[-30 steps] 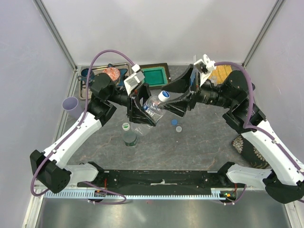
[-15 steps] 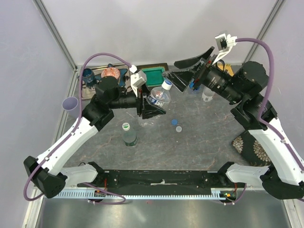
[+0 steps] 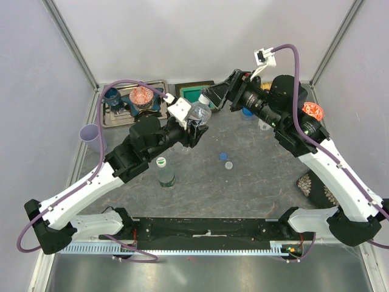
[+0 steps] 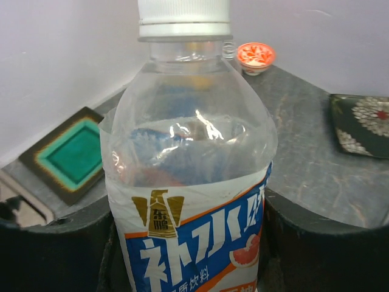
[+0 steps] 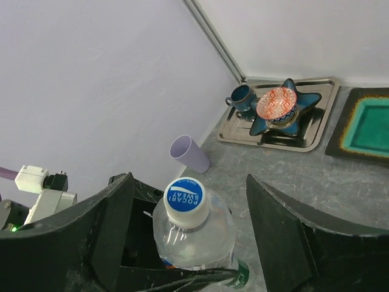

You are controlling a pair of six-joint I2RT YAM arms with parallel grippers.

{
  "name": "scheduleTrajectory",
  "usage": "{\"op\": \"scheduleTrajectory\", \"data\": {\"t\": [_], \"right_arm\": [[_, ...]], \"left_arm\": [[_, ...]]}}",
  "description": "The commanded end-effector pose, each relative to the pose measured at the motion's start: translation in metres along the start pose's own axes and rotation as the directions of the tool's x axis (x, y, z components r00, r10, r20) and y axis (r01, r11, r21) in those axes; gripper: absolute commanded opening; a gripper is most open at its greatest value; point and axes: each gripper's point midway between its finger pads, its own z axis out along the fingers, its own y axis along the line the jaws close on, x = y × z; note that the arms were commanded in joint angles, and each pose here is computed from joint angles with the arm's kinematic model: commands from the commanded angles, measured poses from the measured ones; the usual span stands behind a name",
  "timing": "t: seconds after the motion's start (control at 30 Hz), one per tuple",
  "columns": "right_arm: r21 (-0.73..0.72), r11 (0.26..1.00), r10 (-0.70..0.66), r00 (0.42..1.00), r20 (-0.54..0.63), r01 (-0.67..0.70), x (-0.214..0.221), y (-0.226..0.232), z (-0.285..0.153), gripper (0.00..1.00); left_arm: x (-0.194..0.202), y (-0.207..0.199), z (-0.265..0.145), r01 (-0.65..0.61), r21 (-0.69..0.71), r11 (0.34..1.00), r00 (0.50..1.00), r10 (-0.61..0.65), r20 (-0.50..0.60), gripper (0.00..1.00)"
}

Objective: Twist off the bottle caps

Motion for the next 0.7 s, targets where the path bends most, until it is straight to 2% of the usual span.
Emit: {"op": "scheduleTrajectory", "data": {"t": [0.0, 0.13, 0.27, 0.6, 0.67], "right_arm": [[0.003, 1.000, 0.027, 0.999, 0.032, -0.027, -0.005, 0.004, 0.005, 0.79], [0.015, 1.000, 0.025, 1.000, 0.008, -0.025, 0.005, 0.000, 0.014, 0.72], [0.024, 0.999, 0.024, 1.000, -0.012, -0.024, 0.014, -0.004, 0.021, 0.61], [0.035, 0.999, 0.011, 1.000, -0.020, -0.010, 0.021, -0.011, 0.025, 0.48], [0.032, 0.999, 0.011, 1.000, -0.018, -0.010, 0.021, -0.010, 0.024, 0.39]], "left_arm": [[-0.011, 0.027, -0.001, -0.082, -0.179, 0.980, 0.996, 0.088, 0.024, 0.41], [-0.009, 0.024, 0.001, -0.089, -0.175, 0.981, 0.996, 0.093, 0.017, 0.41], [-0.010, 0.022, 0.002, -0.093, -0.171, 0.981, 0.995, 0.098, 0.019, 0.41], [-0.009, 0.022, 0.002, -0.104, -0.168, 0.980, 0.994, 0.108, 0.016, 0.41], [-0.009, 0.021, 0.002, -0.105, -0.166, 0.980, 0.994, 0.109, 0.014, 0.41]]}}
